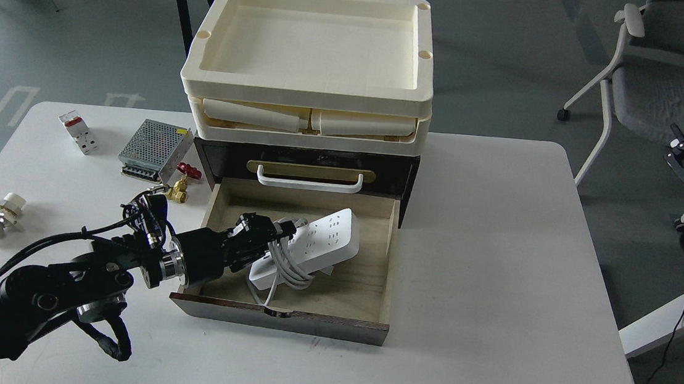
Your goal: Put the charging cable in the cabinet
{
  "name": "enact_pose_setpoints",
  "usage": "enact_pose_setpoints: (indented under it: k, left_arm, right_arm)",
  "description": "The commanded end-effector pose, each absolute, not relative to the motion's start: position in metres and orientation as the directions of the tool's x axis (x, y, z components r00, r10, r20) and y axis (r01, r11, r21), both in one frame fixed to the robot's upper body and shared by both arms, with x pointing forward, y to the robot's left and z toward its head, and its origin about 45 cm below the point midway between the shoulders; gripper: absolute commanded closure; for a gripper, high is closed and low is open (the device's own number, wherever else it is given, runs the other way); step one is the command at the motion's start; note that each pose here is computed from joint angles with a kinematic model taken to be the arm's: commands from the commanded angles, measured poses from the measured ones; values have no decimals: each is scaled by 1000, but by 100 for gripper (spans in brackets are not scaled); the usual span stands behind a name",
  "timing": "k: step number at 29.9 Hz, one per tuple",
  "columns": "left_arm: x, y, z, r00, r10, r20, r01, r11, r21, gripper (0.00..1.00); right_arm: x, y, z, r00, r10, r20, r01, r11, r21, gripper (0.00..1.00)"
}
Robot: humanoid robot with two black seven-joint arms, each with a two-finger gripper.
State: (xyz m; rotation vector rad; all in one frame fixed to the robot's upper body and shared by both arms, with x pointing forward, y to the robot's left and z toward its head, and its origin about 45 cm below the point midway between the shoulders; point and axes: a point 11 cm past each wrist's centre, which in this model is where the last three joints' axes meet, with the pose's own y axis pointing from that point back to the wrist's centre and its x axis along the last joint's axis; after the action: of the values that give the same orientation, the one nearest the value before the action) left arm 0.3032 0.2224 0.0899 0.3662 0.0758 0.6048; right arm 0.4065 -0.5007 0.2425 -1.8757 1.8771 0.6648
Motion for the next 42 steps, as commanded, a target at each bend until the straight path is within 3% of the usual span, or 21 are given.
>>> enact_pose_setpoints:
  k: [1,4,6,8,13,18,32,42]
  left_arm:
    - [299,213,87,826,563,15,-532,771,349,86]
    - [298,210,86,828,561,10,-529,775,346,75]
    - [297,210,85,829,559,6,-526,776,348,63]
    - [297,210,86,827,562,2,-528,776,344,30]
    - [296,205,90,837,546,-23,-510,795,328,17]
    - [305,206,115,864,488,-122,-450,858,249,11]
    - [342,305,164,682,730,-39,-720,680,140,4]
    - [335,335,163,648,761,-14,-747,640,179,1]
  right_arm:
    - [406,-501,242,-18,-807,-591,-999,-15,50,0]
    - [406,-501,243,-18,-807,-590,-999,-14,50,0]
    - [405,-502,241,-22,-807,-589,-999,-11,53,0]
    - [405,-501,240,-21,-807,-591,-998,-13,54,0]
    - [403,-503,237,-29,-807,-590,-998,-10,62,0]
    - [403,-503,237,-30,-807,-590,-998,-6,59,0]
    - [403,-504,238,-30,-807,-590,-999,-1,53,0]
    - [400,-505,235,-36,-806,-591,-998,3,57,0]
